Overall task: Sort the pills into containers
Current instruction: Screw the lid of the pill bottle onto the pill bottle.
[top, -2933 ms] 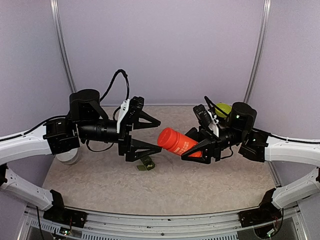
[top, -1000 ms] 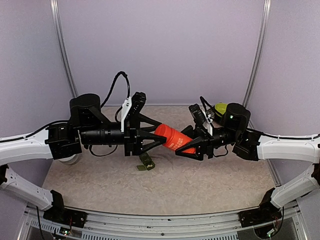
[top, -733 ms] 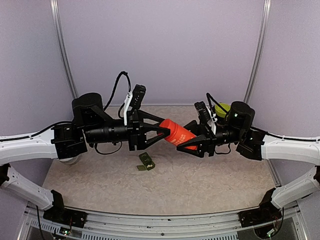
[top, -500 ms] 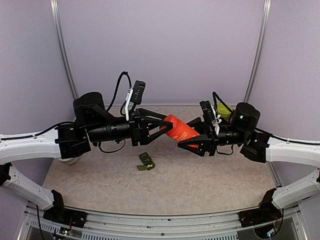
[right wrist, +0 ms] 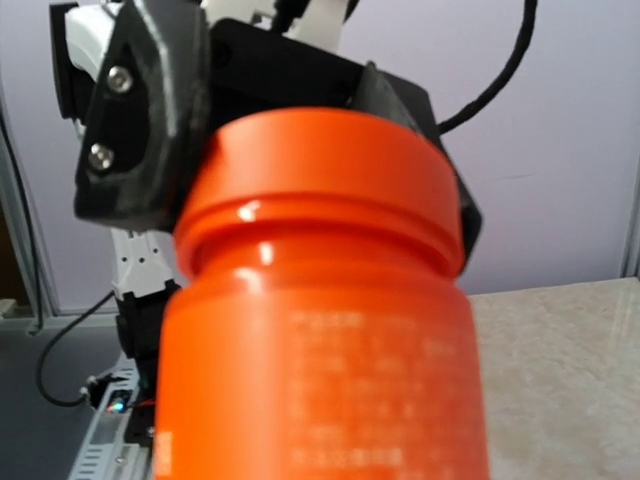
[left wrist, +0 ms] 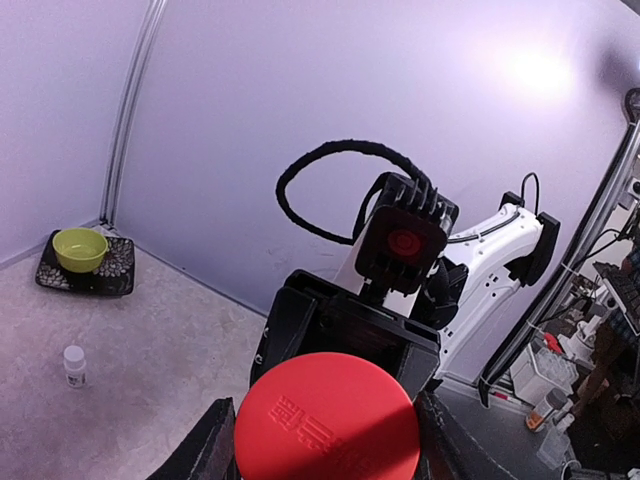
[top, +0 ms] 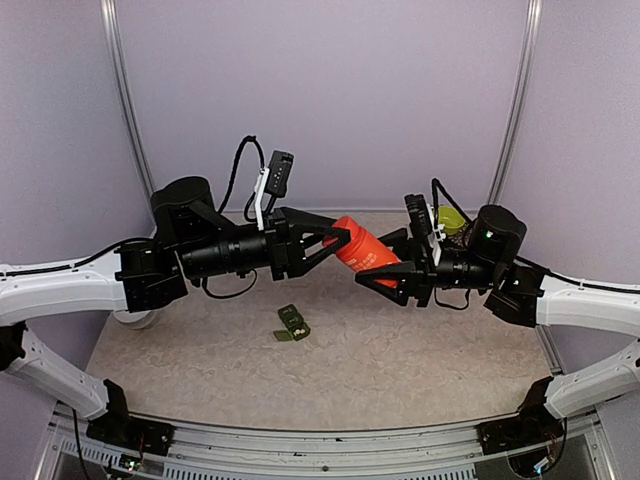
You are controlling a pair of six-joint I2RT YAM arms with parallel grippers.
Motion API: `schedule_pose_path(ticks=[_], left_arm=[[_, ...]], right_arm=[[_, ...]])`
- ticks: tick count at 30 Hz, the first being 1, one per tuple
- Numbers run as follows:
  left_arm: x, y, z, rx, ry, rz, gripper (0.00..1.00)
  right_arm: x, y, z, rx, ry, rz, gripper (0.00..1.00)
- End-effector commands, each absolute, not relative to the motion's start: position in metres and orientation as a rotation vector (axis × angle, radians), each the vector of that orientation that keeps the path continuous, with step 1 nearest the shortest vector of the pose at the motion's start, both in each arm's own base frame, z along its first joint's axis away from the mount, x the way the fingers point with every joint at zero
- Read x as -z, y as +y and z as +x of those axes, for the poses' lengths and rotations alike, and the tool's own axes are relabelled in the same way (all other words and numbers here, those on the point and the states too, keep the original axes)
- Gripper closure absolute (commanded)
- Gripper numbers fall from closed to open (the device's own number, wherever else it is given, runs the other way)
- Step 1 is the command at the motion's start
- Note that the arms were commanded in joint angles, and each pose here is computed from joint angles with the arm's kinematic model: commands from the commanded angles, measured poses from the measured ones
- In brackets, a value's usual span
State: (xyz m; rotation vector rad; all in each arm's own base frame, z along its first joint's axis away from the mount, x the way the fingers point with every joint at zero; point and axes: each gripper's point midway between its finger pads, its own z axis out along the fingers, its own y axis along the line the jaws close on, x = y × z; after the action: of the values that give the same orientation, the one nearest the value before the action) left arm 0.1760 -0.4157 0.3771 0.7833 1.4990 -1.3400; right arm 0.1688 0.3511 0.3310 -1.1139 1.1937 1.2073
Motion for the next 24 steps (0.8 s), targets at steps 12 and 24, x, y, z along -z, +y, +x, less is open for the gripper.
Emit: schedule_pose_path(ticks=[12,24], left_arm=[[-0.334,-0.432,0.094,1.452,1.366,1.269,0.6],[-0.336,-0.433,0.081,1.474,1.286,1.364,0.59]], right_arm=[[-0.352,0.353,0.132,-1.514,1.171,-1.112,1.0],[-0.358,0.355,0.121,-1.758,1.176,-1.07,1.0]])
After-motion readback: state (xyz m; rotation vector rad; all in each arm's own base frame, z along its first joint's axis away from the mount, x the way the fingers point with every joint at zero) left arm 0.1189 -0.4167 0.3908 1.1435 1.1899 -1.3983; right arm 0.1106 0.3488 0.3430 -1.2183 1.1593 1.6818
